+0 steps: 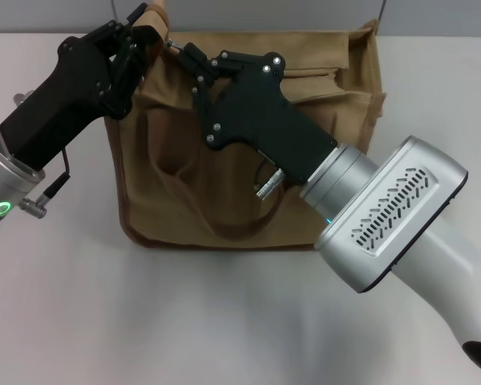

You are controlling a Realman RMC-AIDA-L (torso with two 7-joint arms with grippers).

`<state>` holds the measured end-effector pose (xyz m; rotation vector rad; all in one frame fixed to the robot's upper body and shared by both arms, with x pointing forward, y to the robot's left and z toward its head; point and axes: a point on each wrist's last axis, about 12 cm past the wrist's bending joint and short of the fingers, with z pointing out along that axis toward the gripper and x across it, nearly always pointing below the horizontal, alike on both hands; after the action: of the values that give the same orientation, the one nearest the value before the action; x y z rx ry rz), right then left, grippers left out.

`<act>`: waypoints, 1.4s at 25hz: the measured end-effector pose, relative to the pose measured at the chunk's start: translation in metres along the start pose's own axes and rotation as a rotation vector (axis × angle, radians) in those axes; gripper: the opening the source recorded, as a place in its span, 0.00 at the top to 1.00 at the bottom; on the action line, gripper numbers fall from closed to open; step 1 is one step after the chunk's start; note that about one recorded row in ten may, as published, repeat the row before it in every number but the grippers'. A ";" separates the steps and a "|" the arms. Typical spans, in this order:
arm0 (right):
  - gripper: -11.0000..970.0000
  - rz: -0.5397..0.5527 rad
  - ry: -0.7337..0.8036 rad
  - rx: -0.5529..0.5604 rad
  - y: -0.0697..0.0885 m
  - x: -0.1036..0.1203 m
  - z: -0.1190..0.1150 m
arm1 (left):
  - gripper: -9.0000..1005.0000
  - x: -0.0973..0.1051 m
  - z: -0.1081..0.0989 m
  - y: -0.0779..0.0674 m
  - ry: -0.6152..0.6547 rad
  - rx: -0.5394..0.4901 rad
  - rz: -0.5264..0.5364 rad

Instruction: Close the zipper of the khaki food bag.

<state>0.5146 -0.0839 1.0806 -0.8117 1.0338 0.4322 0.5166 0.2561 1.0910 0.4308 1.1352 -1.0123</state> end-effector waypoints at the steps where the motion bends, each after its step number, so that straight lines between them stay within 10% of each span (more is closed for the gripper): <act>1: 0.99 0.000 0.002 -0.001 0.000 0.000 0.000 | 0.91 0.000 0.000 0.000 0.000 0.000 0.000; 35: 0.99 0.033 0.116 0.237 -0.016 0.019 -0.052 | 0.91 -0.017 -0.036 0.008 -0.068 -0.140 0.064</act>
<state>0.5036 -0.1347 1.0557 -0.6134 1.1827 0.2864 0.5030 0.2943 1.0900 0.3164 1.1168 -0.8797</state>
